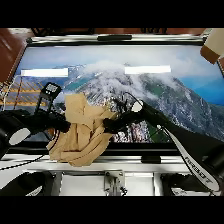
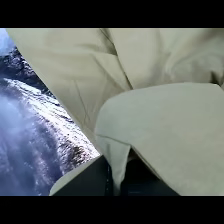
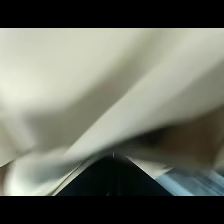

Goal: Fold the shirts.

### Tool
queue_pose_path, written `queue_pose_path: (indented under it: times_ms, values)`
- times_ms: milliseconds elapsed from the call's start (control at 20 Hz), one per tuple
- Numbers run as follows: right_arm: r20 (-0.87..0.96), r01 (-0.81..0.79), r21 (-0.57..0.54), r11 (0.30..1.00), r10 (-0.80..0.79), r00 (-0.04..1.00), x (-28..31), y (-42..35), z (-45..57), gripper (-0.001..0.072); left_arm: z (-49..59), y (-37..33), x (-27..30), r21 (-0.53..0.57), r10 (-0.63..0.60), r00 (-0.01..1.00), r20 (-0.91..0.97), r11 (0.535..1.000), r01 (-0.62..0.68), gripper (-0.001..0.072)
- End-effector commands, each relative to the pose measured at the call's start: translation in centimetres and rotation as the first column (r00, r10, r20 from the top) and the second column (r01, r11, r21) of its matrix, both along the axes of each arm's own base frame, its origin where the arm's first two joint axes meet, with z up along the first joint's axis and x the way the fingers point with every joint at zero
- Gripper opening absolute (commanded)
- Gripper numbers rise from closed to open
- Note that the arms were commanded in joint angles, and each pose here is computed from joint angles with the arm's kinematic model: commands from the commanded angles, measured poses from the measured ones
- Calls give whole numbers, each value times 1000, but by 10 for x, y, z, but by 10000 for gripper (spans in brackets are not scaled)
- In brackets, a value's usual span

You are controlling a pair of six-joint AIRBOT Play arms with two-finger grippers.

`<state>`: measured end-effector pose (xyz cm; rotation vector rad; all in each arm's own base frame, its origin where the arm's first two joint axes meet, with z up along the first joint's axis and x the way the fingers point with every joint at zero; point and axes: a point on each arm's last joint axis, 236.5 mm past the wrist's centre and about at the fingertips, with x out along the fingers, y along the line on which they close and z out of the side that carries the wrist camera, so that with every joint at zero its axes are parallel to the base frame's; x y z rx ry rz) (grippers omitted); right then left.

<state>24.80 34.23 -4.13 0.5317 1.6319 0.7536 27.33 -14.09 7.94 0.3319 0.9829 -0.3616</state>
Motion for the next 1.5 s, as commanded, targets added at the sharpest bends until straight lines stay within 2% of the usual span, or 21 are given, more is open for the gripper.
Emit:
queue_pose_path:
  times_ms: [0, 50, 100, 150, 200, 450, 600, 750, 850, 900, 950, 1000, 1150, 1250, 1350, 1450]
  values:
    - [108, 43, 64, 997, -50, 993, 20, -9, 44, 74, 1, 0, 1, -1, 0, 1000, 3, 1000, 0, 54]
    - [89, 50, 50, 997, -55, 995, 15, -17, 52, 237, 1, 0, 1, -1, 0, 1000, 3, 1000, 0, 54]
    - [66, -7, 20, 1000, 6, 998, 1, -27, 52, 681, 1, 0, 0, 0, 0, 1000, 3, 1000, 0, 54]
    - [28, -61, -40, 997, 62, 998, -13, -43, 44, 673, 1, 0, 0, -1, 0, 1000, 3, 1000, 0, 54]
    - [-34, -56, -103, 993, 53, 998, -25, -54, 32, 673, 1, 0, 0, 0, 0, 1000, 3, 1000, 0, 54]
    - [-152, 67, -105, 992, -82, 985, -60, -42, -19, 682, 1, 0, 0, -2, 0, 1000, 3, 1000, 0, 54]
    - [-72, 222, -97, 970, -229, 971, -29, -37, -31, 682, 2, -1, 2, -8, -2, 1000, 12, 1000, 2, 54]
    - [36, 405, -23, 914, -404, 914, 13, -15, -25, 680, 6, -5, 7, -23, -6, 999, 35, 1000, 7, 54]
    - [28, 469, -20, 883, -469, 883, 15, -3, -27, 671, 8, -7, 8, -29, -8, 999, 45, 1000, 10, 54]
    - [23, 469, -20, 883, -469, 883, 9, 4, -29, 613, 8, -7, 9, -30, -8, 999, 47, 1000, 10, 54]
    - [27, 457, -17, 889, -457, 889, 4, 9, -28, 375, 8, -7, 9, -29, -8, 999, 46, 1000, 9, 54]
    - [29, 453, -10, 892, -452, 891, 3, 11, -26, 80, 8, -7, 9, -29, -8, 999, 46, 1000, 10, 54]
    - [164, 415, 82, 906, -423, 891, 24, 0, 11, 73, 8, -3, 11, -30, 3, 999, 48, 1000, -2, 54]
    - [303, 418, 164, 893, -449, 840, 54, -28, 58, 72, 15, 5, 17, -33, 32, 997, 65, 999, -30, 54]
    - [463, 428, 242, 871, -492, 737, 86, -71, 124, 72, 51, 15, 40, -75, 83, 983, 164, 995, -71, 54]
    - [577, 459, 412, 787, -615, 537, 118, -120, 230, 72, 129, 20, 69, -193, 149, 926, 347, 978, -85, 54]
